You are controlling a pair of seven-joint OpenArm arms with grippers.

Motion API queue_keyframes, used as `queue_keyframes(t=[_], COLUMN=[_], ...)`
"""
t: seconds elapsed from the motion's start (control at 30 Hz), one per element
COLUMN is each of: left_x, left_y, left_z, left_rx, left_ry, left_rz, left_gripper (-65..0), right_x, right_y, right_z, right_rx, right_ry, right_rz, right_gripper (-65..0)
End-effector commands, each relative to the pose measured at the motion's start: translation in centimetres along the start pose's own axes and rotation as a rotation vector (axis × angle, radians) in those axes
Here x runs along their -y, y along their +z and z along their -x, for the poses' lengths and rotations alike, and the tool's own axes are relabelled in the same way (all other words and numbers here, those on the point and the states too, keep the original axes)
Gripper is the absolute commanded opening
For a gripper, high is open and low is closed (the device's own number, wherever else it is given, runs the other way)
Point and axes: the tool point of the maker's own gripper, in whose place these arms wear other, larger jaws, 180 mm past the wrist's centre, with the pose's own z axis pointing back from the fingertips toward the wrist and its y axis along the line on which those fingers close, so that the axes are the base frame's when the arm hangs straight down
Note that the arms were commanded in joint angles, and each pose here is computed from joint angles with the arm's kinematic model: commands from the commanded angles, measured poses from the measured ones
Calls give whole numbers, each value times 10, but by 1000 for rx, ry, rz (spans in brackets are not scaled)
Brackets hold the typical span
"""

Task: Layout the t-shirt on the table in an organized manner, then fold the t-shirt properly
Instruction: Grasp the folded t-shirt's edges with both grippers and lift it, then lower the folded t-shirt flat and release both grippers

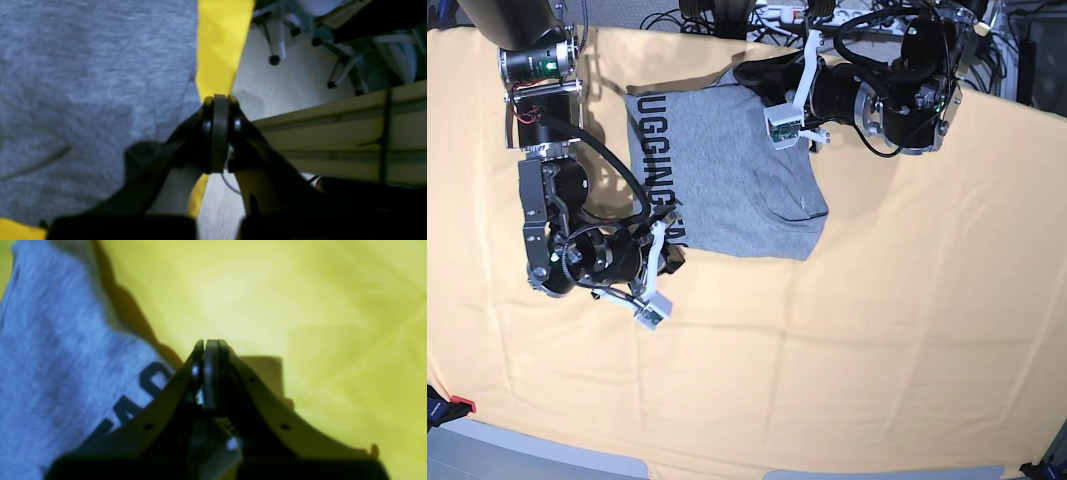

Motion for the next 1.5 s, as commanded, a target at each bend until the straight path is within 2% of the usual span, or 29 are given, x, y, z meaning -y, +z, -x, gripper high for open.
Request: queue_keyframes(t=[0.0, 0.3, 0.63, 0.77, 0.9, 1.1, 1.23, 1.33, 1.47], left_x=[2, -15, -53, -69, -99, -155, -187, -205, -221], left_y=[2, -5, 4, 10, 16, 43, 66, 79, 98], left_z=[-8, 10, 9, 3, 7, -9, -38, -51, -64], left_rx=[36, 22, -16, -12, -12, -21, 34, 58, 38], left_ry=[-12, 77, 3, -10, 36, 34, -12, -27, -48], left_rz=[6, -11, -173, -211, -243, -346, -434, -481, -526], left_gripper=[-650, -650, -650, -650, -650, -650, -650, -650, -650], right_x=[9, 13, -4, -7, -17, -46, -72, -84, -90], right_y=[9, 14, 22, 32, 45, 63, 75, 82, 94], right_z=[-16, 1, 33, 39, 45, 61, 72, 82, 96], right_rx=[34, -29, -128, -122, -99, -85, -76, -68, -63], right_ry=[32, 35, -15, -8, 15, 29, 56, 39, -18], right_rz=[30, 20, -98, -111, -128, -165, -183, -185, -159], right_gripper=[-650, -650, -650, -650, -650, -650, -650, -650, -650])
